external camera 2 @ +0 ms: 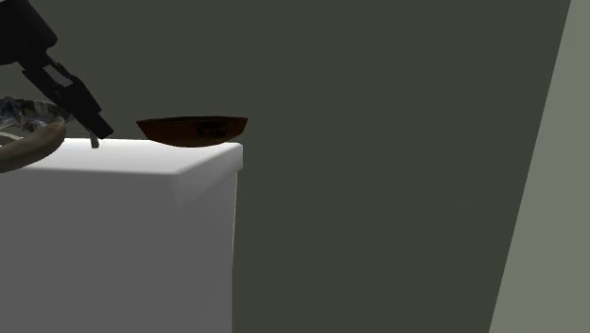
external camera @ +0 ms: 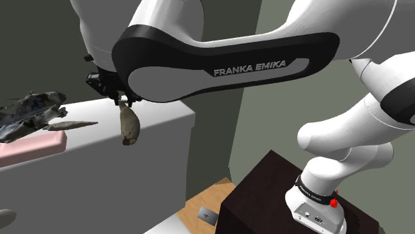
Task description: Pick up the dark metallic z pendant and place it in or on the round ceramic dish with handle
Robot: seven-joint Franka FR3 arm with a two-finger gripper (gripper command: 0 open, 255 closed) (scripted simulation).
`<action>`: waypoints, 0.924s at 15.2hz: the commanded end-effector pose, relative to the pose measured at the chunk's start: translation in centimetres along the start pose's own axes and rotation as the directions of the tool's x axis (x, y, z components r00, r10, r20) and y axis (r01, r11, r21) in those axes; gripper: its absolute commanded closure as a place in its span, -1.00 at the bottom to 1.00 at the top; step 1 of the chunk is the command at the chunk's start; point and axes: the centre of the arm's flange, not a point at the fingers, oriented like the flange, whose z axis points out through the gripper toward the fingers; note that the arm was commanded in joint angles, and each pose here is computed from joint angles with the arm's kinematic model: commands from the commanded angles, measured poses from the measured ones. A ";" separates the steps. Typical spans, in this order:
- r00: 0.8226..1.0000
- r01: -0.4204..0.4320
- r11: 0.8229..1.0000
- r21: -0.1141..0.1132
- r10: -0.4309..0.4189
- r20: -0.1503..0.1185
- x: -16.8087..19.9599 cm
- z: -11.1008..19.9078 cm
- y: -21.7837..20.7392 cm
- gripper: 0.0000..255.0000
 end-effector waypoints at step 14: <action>1.000 0.000 1.000 0.000 0.000 0.000 4.0 -6.5 -1.6 1.00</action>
